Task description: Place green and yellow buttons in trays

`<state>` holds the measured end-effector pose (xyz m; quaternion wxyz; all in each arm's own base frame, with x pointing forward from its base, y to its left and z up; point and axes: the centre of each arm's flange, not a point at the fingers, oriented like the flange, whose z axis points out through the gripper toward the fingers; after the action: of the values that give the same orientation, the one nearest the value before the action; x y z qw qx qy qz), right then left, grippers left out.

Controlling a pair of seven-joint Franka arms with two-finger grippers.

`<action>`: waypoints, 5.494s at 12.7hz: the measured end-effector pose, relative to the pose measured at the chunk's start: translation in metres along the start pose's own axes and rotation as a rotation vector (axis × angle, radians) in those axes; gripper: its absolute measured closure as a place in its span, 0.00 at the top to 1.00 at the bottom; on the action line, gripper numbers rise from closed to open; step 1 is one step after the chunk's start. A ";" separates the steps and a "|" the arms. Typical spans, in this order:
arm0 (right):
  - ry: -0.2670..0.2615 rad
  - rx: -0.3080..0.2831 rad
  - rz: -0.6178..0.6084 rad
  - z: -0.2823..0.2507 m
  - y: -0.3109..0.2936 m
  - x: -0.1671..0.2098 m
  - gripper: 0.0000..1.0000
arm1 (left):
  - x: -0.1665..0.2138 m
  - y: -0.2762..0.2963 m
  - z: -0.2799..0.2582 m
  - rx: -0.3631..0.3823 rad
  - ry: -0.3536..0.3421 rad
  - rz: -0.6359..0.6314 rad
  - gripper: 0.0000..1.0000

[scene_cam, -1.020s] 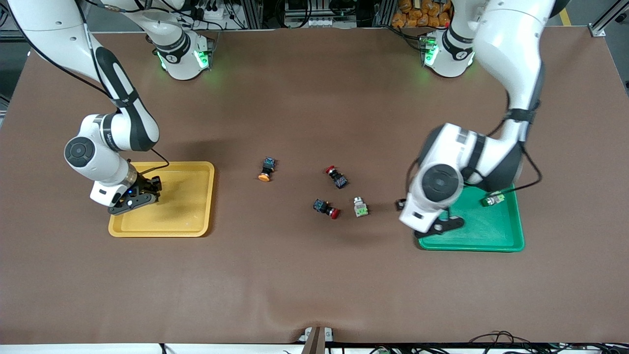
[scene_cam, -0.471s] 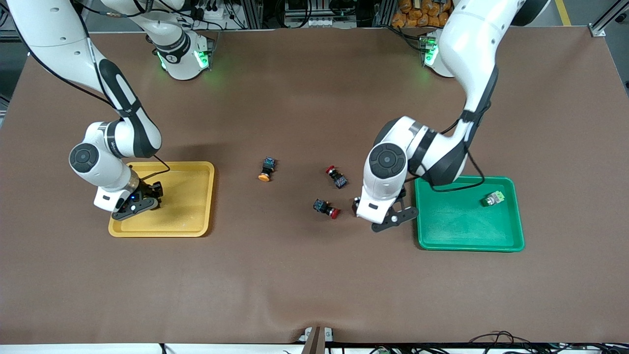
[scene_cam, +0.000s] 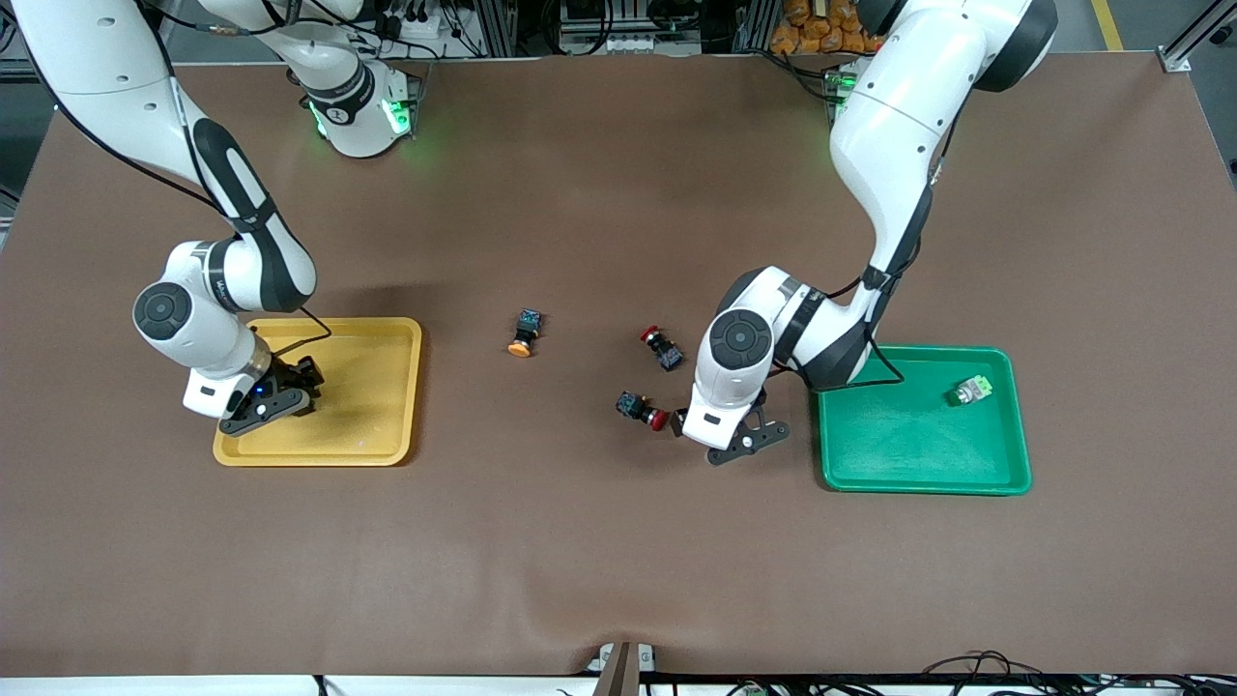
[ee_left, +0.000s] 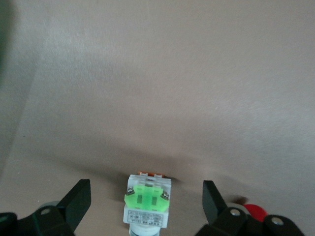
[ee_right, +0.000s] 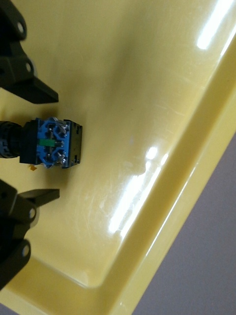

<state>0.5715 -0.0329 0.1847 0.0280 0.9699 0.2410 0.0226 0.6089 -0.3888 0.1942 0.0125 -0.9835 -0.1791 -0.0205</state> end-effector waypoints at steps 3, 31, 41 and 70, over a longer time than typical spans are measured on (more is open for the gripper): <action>-0.038 0.018 -0.005 -0.005 0.000 -0.002 0.93 | -0.007 -0.001 0.019 0.019 -0.018 0.019 1.00; -0.103 0.093 0.512 -0.060 -0.409 0.081 0.91 | 0.167 -0.241 -0.035 0.197 -0.212 0.023 0.41; -0.062 0.092 0.502 -0.018 -0.404 0.080 0.91 | 0.186 -0.236 -0.183 0.092 -0.009 0.037 1.00; -0.064 0.082 0.113 -0.014 -0.119 0.029 0.43 | 0.062 -0.369 -0.455 0.015 -0.132 0.582 1.00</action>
<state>0.5409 0.0864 0.1919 -0.0054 0.9825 0.1855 -0.0168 0.5203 -0.0360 0.6577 0.0134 -0.9927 0.1097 0.0493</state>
